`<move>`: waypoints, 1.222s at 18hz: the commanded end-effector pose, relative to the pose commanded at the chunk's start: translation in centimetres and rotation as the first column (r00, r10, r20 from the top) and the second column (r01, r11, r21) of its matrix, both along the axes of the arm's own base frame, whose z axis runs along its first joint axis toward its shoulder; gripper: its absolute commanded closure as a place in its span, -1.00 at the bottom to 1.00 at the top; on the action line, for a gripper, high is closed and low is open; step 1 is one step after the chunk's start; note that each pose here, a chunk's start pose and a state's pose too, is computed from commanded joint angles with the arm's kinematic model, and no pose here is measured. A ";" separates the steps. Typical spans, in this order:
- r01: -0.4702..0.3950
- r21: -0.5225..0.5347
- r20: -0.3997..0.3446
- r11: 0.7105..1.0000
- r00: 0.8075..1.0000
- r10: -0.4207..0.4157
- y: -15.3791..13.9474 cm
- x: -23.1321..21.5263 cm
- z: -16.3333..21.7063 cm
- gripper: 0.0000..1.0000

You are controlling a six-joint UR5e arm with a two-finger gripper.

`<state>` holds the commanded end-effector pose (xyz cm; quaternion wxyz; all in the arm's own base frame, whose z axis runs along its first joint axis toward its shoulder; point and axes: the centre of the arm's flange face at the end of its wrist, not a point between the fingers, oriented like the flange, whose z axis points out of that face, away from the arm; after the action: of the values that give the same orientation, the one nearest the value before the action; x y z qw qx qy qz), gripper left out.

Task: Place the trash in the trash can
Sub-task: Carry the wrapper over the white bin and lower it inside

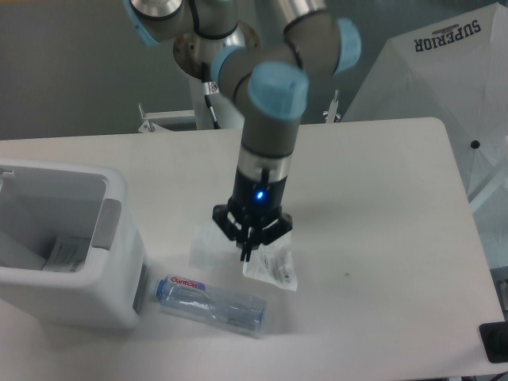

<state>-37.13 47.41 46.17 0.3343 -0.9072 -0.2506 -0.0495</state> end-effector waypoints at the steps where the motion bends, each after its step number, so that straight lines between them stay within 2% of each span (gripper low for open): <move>1: -0.037 0.043 0.019 0.998 0.999 0.037 -0.3 -0.4 1.8 1.00; 4: -0.179 0.118 0.119 0.977 0.979 0.165 -0.2 -0.5 5.7 1.00; 9: -0.237 0.190 0.144 0.953 0.967 0.212 -0.7 1.9 10.9 1.00; 15: -0.105 0.294 0.118 0.950 0.990 0.073 0.4 8.3 15.5 1.00; 22: 0.033 0.317 0.093 0.948 0.993 -0.066 3.1 15.9 16.6 1.00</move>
<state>-21.24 50.53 62.81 0.4602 -0.8444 -0.2336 -0.1438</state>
